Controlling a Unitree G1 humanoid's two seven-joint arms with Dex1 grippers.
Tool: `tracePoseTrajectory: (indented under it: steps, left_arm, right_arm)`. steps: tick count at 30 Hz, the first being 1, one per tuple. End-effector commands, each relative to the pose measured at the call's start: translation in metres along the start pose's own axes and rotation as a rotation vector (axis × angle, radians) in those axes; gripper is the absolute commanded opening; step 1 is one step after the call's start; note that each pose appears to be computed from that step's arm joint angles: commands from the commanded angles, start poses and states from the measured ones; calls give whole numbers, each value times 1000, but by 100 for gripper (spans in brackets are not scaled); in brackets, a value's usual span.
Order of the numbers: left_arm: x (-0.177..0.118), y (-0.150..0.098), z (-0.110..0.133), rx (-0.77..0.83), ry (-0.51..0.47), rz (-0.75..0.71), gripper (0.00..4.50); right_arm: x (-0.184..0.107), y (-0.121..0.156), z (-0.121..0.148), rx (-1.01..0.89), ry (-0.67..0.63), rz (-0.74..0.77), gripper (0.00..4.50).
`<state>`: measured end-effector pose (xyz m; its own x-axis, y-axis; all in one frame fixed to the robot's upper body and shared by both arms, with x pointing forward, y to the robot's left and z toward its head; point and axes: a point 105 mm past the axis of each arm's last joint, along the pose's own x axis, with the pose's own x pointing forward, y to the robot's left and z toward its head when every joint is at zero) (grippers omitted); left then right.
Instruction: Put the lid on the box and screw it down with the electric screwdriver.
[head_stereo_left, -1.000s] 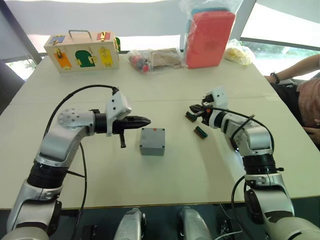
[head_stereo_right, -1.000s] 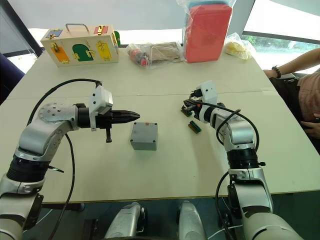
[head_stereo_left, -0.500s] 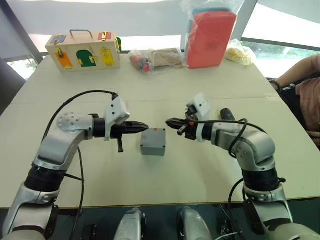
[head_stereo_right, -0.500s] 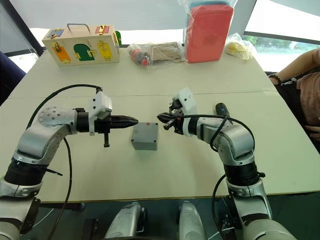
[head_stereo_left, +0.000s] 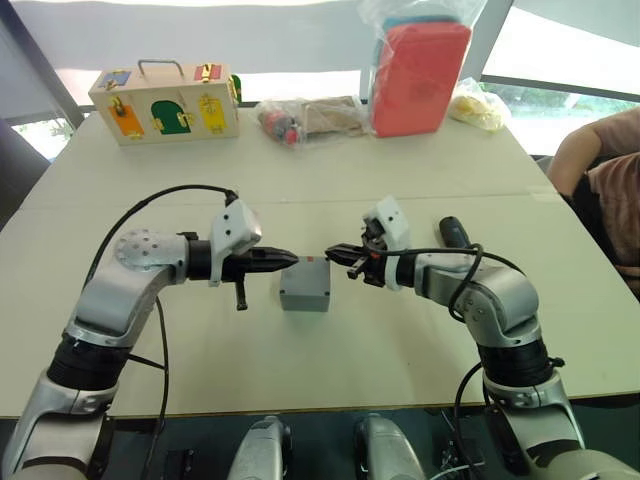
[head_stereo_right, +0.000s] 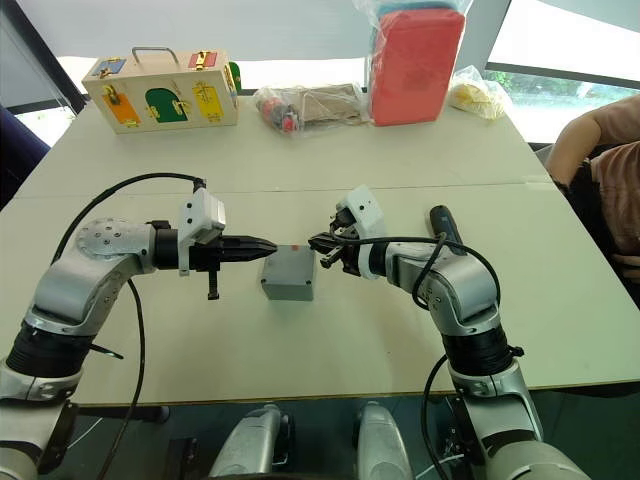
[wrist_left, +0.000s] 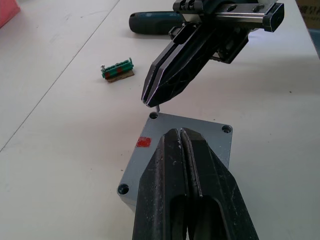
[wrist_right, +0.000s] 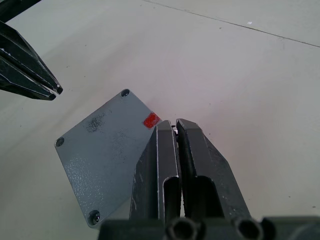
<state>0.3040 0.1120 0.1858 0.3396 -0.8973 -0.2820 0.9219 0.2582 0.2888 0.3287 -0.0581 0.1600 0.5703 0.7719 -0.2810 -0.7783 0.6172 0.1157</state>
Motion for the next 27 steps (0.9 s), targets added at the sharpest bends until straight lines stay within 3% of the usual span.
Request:
tracePoseTrajectory:
  steps: [1, 27]
  left_arm:
    - [-4, -1, 11, 35, -26, 9, 0]
    - [-3, -2, 12, 36, -31, 9, 0]
  right_arm:
    - [1, 7, 15, -45, -50, 22, 6]
    - [9, 0, -5, -78, 20, 5, 6]
